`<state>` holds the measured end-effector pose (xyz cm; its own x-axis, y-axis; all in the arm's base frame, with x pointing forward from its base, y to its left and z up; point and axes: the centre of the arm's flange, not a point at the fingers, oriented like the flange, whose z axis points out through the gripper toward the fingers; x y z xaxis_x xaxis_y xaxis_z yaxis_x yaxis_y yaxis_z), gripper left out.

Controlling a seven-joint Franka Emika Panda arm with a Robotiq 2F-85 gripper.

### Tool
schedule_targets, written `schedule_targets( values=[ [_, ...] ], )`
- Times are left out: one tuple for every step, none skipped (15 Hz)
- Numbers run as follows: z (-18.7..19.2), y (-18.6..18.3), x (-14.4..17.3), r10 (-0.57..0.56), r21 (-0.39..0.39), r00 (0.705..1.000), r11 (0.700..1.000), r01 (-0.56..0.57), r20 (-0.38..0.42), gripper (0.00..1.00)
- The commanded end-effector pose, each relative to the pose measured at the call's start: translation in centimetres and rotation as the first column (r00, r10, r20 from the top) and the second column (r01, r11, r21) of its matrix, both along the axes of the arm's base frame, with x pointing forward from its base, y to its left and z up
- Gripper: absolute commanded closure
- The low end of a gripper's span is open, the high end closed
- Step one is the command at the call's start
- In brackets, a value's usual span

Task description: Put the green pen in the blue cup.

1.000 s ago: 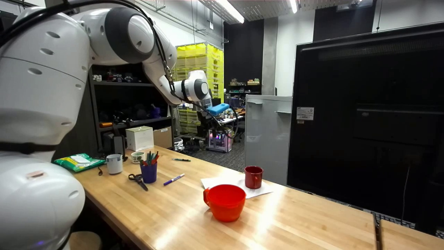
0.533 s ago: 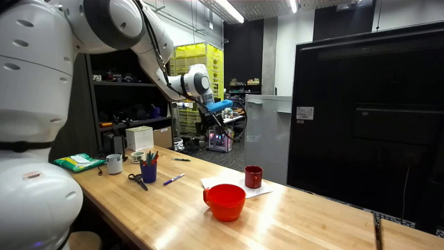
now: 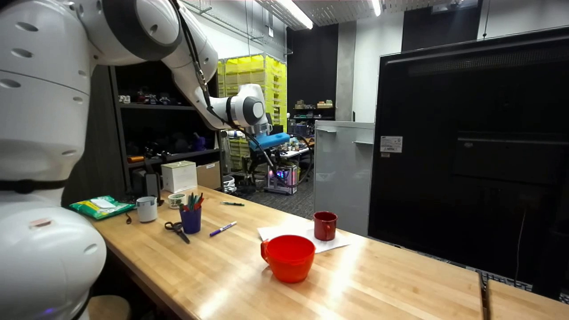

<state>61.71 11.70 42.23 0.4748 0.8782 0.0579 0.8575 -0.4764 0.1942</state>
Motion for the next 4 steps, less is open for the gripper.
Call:
schedule_targets(
  values=[
    [-1.6, 1.2, -1.1, -0.183, 0.084, 0.983, 0.98, 0.18, 0.028, 0.0],
    [-2.3, 1.4, -1.3, -0.234, 0.109, 0.972, 0.967, 0.23, 0.023, 0.0],
    [-1.6, 0.9, -0.2, -0.157, 0.065, 0.988, 0.986, 0.156, 0.01, 0.0],
    [-2.1, 1.1, -0.4, -0.189, 0.077, 0.982, 0.979, 0.188, 0.009, 0.0]
  ],
)
